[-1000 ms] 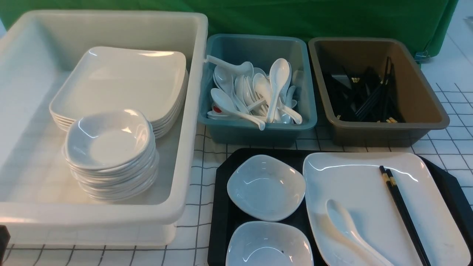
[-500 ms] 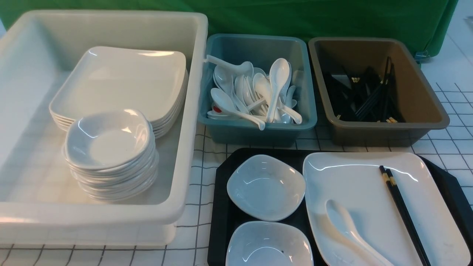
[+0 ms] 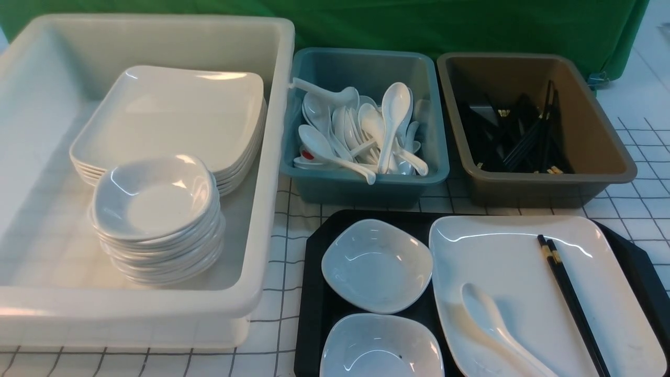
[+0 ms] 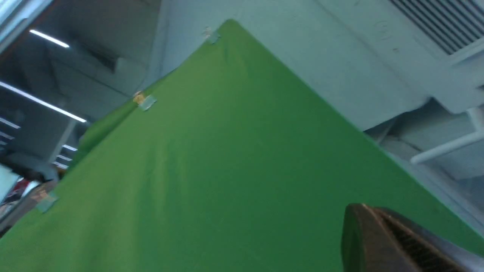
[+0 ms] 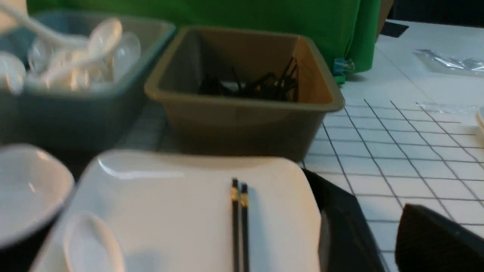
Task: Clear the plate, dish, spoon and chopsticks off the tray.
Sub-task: Use the right arm to grab a pair of chopsticks from the plate
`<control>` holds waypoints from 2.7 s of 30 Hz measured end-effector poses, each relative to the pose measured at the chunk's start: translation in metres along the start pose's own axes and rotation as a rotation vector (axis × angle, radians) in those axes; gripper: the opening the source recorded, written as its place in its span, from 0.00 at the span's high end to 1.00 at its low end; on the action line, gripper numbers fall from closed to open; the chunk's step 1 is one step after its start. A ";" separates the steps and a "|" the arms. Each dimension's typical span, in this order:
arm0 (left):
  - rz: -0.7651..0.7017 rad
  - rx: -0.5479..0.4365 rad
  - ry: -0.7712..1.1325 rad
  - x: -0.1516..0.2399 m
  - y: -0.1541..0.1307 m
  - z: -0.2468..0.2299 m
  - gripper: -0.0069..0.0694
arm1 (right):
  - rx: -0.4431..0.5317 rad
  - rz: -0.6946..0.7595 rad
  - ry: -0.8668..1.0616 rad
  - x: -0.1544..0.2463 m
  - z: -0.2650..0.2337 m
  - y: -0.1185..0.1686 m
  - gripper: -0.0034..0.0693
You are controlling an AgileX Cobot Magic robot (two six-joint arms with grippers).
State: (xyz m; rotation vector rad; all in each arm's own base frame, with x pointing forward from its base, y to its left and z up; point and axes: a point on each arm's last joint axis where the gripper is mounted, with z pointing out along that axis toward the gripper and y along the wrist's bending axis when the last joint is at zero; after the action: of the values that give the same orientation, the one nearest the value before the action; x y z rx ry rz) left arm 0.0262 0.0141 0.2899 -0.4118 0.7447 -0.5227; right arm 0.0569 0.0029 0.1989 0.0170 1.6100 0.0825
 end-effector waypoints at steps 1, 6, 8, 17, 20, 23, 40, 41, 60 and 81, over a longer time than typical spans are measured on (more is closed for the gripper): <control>0.012 0.022 0.008 -0.007 -0.009 0.006 0.90 | -0.002 0.070 -0.037 -0.003 0.000 0.000 0.62; 0.128 0.017 0.225 -0.038 -0.054 0.048 0.90 | -0.027 0.422 -0.211 -0.019 -0.002 -0.002 0.62; 0.196 -0.072 0.391 -0.039 -0.060 0.070 0.90 | -0.035 0.480 -0.244 -0.022 -0.003 -0.002 0.62; 0.298 -0.385 1.312 0.045 -0.022 0.119 0.90 | -0.050 0.539 -0.270 -0.024 -0.003 -0.002 0.64; 0.244 -0.385 1.597 0.083 -0.006 0.120 0.90 | -0.092 0.512 -0.109 -0.036 -0.005 0.005 0.75; 0.211 -0.336 1.686 0.100 -0.002 0.126 0.91 | -0.150 0.361 0.095 -0.065 -0.005 0.015 0.91; 0.296 0.458 1.888 0.160 -0.130 0.094 0.93 | -0.107 -0.113 1.152 -0.082 0.180 0.047 0.95; 0.303 0.477 1.908 0.166 -0.135 0.089 0.93 | -0.090 -0.105 1.193 -0.078 0.193 0.044 0.94; 0.410 0.614 1.870 0.274 -0.169 0.099 0.92 | -0.054 -0.084 1.386 0.012 0.301 0.042 0.36; 0.425 0.610 1.905 0.283 -0.165 0.094 0.91 | -0.088 -0.153 1.442 0.025 0.304 0.039 0.76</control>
State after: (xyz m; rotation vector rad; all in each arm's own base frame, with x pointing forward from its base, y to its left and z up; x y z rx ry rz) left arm 0.2204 -0.2662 0.2903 1.0333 2.3069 -0.6012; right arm 0.3574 0.0564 0.1646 -0.2964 3.0362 0.0397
